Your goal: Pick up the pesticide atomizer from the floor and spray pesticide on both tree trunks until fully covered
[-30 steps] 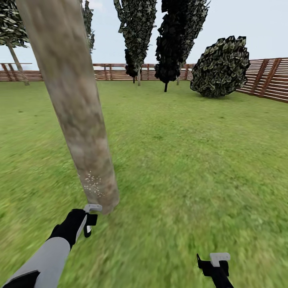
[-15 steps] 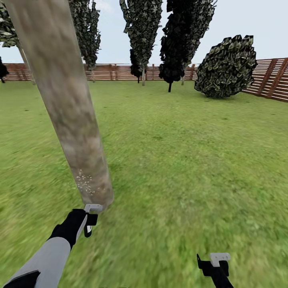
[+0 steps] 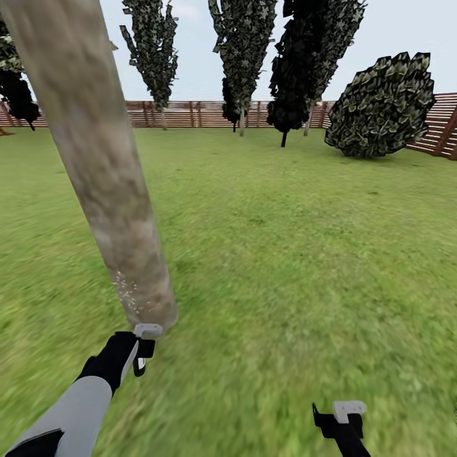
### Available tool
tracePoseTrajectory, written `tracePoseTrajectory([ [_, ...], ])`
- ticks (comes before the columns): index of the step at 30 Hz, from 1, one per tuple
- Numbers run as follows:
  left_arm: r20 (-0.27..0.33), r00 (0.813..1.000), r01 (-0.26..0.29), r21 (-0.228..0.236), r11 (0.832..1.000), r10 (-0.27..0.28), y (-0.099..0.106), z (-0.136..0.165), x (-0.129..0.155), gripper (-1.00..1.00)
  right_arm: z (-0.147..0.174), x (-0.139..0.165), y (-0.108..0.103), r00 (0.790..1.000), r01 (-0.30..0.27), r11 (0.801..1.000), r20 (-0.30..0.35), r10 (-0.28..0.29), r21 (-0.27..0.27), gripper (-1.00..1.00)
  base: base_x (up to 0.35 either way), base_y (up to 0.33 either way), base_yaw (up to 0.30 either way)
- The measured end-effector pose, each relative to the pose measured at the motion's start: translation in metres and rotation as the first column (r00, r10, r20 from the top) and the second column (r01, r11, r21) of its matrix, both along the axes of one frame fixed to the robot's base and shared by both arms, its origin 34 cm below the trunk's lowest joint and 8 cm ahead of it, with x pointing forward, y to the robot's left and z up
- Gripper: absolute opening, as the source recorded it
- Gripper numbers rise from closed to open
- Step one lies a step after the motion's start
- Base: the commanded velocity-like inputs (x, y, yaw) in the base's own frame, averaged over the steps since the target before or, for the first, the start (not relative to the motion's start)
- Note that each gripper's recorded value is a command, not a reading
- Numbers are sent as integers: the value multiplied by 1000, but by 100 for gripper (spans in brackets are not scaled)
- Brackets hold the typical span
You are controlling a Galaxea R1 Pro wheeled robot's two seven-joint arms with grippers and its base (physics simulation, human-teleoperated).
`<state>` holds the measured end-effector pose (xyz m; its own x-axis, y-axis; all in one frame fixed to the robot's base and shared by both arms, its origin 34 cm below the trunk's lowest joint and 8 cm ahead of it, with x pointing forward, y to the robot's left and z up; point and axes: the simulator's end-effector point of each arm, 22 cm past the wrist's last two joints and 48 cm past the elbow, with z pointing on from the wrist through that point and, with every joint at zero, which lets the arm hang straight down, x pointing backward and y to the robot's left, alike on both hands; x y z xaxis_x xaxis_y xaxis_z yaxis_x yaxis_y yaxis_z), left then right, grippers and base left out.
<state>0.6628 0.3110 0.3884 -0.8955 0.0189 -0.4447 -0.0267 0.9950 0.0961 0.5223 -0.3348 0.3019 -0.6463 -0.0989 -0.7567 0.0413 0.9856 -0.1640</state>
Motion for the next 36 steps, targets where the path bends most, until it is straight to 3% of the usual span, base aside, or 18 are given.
tracePoseTrajectory([
  [13,-1,1000,0,1,1000,0,0,0,0,-100,0,0,0,1000,0,1000,1,0,0,100,34,-269,23],
  [28,1,1000,-4,2,1000,4,2,0,0,-100,0,0,0,1000,0,1000,1,0,1,100,77,-267,270],
  [36,0,1000,-6,2,1000,6,3,0,0,-100,0,0,1,1000,0,1000,-1,0,1,100,136,-117,277],
])
